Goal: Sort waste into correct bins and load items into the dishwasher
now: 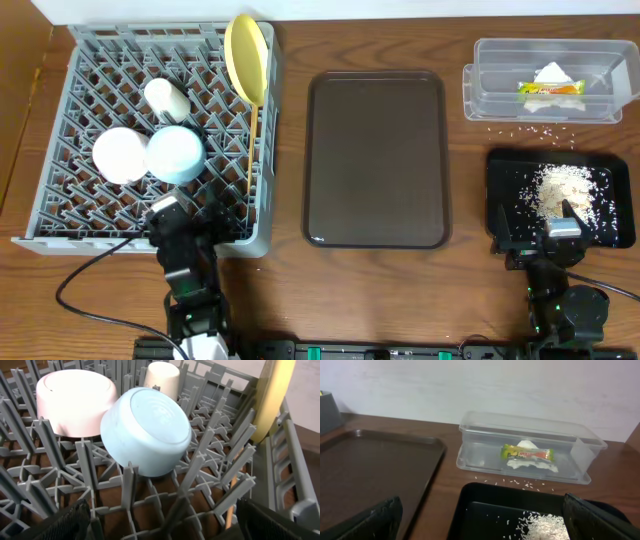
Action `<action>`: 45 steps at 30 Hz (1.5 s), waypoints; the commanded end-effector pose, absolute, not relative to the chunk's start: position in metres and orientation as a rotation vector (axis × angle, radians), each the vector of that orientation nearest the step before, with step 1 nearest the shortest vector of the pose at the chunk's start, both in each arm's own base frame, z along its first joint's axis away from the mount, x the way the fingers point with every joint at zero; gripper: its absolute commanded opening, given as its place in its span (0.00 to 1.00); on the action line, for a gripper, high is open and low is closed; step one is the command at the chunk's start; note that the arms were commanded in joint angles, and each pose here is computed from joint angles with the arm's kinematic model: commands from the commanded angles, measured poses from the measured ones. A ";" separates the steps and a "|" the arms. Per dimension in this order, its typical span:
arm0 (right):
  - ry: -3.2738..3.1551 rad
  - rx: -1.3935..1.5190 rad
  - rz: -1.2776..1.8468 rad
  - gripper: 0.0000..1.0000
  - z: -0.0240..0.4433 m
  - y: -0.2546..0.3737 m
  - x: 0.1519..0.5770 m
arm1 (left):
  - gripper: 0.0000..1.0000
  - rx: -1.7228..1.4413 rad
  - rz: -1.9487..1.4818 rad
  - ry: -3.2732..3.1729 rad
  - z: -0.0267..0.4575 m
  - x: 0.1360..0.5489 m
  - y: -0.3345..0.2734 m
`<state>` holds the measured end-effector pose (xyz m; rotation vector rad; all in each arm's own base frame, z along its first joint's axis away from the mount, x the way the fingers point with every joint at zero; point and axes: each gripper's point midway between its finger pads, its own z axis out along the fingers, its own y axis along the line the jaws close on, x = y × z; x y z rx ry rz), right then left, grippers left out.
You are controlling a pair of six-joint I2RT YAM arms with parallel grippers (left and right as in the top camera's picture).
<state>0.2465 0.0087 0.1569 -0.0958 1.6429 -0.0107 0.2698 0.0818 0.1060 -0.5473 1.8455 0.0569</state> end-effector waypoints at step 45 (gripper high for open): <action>1.642 -0.074 -0.011 0.99 0.157 0.005 0.246 | 0.94 -0.081 -0.158 1.727 0.137 0.243 -0.020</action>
